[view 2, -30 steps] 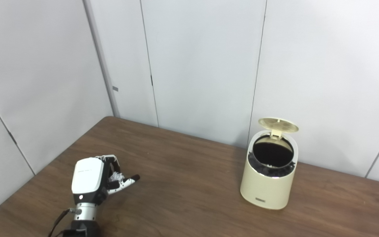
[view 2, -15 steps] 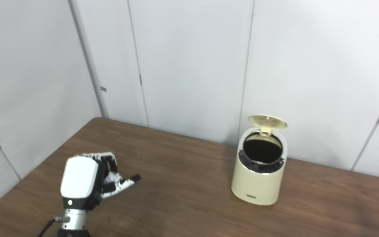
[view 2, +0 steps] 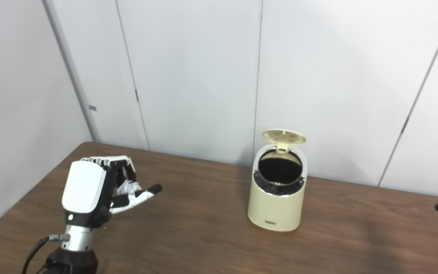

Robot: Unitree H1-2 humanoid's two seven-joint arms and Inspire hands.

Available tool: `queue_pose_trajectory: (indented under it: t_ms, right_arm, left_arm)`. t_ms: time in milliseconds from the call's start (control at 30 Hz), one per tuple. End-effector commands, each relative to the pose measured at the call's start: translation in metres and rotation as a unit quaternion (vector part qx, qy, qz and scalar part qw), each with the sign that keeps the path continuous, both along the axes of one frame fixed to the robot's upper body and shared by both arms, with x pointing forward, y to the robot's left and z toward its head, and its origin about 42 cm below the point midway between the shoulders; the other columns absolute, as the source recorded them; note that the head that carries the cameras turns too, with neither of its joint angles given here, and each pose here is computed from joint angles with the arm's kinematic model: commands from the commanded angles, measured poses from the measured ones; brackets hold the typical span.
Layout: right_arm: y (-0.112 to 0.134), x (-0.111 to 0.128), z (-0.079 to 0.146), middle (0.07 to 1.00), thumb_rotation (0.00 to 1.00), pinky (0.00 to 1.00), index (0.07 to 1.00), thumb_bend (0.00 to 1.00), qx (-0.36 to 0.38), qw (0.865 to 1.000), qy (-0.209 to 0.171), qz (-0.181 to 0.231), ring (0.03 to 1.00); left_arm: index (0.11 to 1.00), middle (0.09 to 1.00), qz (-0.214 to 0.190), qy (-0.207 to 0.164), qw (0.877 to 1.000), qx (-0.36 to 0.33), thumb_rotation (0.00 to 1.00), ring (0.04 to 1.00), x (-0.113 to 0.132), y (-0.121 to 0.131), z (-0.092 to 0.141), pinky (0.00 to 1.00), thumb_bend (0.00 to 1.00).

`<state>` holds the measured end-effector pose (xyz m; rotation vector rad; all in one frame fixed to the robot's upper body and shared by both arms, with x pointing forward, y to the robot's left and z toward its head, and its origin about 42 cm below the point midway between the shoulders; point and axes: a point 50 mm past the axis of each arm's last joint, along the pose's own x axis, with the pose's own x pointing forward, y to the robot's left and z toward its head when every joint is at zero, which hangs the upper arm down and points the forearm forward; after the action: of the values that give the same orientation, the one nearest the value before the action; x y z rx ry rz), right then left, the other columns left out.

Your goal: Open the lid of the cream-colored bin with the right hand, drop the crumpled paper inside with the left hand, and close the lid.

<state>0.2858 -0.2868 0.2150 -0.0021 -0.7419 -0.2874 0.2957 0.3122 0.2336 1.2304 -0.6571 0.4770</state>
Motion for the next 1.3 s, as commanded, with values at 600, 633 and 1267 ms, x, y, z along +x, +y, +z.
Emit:
queue_pose_trajectory:
  t_ms: [600, 633, 1267]
  right_arm:
    - [0.000, -0.001, -0.005, 0.891, 0.68, 0.92, 0.828, 0.36, -0.003, 1.000, -0.015, -0.027, 0.920]
    - [0.000, -0.001, -0.005, 0.883, 0.69, 0.91, 0.823, 0.37, -0.003, 0.999, -0.015, -0.028, 0.911]
    - [0.004, -0.005, -0.007, 0.840, 0.66, 0.81, 0.788, 0.27, -0.015, 0.999, -0.013, -0.031, 0.855]
  left_arm:
    - [0.177, 0.132, -0.167, -0.140, 0.975, 0.039, 0.54, 0.081, 0.051, -0.134, 0.070, 0.06, 0.63]
    - [0.173, 0.128, -0.170, -0.142, 0.974, 0.040, 0.55, 0.077, 0.053, -0.138, 0.069, 0.05, 0.64]
    - [0.172, 0.134, -0.234, -0.210, 0.948, 0.059, 0.51, 0.086, 0.126, -0.199, 0.066, 0.06, 0.60]
